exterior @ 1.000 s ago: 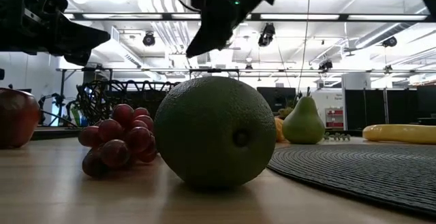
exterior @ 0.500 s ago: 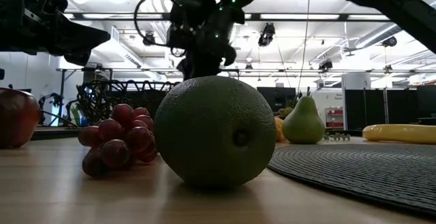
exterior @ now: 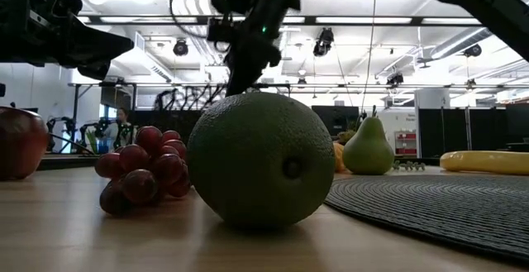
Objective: Build produce basket
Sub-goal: Put the black wire basket on the gray table mat
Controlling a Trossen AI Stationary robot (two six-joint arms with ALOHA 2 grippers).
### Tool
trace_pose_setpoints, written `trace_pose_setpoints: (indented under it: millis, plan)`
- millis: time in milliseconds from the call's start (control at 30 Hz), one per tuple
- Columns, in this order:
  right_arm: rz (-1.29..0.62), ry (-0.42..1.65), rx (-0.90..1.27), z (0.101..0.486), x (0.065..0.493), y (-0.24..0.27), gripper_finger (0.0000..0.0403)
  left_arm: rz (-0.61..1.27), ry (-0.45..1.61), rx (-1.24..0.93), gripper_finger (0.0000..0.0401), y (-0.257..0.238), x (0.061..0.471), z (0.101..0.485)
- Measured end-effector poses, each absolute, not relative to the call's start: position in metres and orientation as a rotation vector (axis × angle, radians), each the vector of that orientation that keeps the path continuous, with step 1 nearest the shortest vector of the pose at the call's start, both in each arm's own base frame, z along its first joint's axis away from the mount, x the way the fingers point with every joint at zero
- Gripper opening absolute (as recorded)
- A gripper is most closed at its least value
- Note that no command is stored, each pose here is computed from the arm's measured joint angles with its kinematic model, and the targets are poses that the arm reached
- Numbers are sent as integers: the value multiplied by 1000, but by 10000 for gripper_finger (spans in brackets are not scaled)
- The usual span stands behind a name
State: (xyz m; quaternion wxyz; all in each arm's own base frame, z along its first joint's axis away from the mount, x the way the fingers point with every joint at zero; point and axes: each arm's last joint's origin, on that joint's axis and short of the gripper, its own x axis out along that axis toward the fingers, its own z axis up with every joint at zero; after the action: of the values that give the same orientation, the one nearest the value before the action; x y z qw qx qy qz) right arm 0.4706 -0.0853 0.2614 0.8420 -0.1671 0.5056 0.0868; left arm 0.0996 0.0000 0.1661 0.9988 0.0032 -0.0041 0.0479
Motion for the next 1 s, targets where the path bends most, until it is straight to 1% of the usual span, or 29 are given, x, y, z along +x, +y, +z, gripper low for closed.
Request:
trace_pose_setpoints:
  millis: [167,300,400,500,567,667,800,900,1000]
  plan:
    - [140,1008,-328,311,446,-78,20,96,-8,6,22,0,100,166]
    - [81,965,-354,353,420,-62,19,96,-8,6,22,0,100,166]
    - [65,926,-351,379,401,-42,19,96,-6,6,22,0,100,166]
    - [81,904,-291,401,379,-14,19,96,-6,6,22,0,100,166]
    - [50,905,-251,411,365,8,19,96,-6,6,22,0,100,166]
    - [-48,936,-201,419,345,47,18,96,-7,6,22,0,100,166]
    - [-140,972,-82,418,318,103,18,96,-3,6,22,0,100,166]
    - [-145,1037,12,407,303,147,18,96,-2,7,22,0,100,166]
    - [-175,1113,85,387,291,191,18,96,-2,7,22,0,100,166]
